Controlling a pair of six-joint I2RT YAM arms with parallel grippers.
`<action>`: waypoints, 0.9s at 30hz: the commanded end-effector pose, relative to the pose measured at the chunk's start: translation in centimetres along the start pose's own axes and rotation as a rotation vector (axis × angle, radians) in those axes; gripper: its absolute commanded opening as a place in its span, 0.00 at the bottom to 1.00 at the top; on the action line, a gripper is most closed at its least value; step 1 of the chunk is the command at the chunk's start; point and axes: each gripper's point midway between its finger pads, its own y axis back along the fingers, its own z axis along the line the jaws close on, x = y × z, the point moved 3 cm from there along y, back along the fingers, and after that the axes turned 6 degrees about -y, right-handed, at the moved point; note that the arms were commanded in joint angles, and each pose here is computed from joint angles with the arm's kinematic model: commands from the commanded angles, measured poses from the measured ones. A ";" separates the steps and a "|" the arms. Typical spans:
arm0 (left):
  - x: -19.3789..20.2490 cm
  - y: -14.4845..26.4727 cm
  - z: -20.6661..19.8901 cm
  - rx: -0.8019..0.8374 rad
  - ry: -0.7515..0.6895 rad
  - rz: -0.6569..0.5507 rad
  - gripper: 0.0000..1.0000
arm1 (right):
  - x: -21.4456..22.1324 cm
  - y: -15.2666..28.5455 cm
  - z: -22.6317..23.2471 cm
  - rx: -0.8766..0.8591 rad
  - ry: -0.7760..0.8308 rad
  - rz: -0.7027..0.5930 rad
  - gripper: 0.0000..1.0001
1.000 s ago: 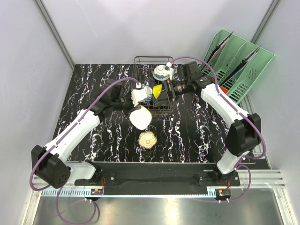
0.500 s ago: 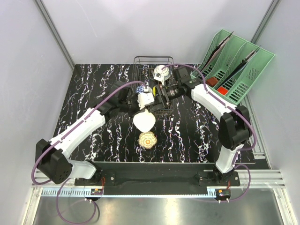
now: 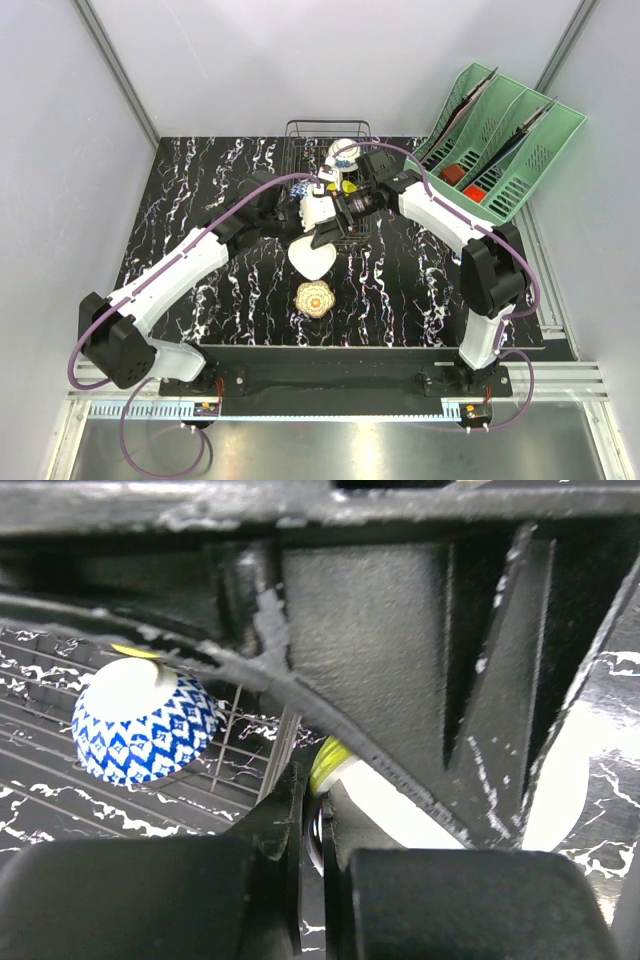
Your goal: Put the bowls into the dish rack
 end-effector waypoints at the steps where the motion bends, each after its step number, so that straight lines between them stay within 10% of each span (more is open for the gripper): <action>1: -1.7 0.8 1.5 -0.065 -0.059 -0.031 0.00 | 0.1 0.2 0.8 -0.033 0.029 0.019 0.91; 22: -1.2 0.7 1.1 -0.055 -0.066 -0.022 0.00 | 0.3 -0.1 1.8 -0.183 -0.011 0.079 0.63; 27: -1.0 0.8 0.9 -0.054 -0.059 -0.019 0.00 | 0.2 0.0 2.3 -0.222 -0.015 0.085 0.14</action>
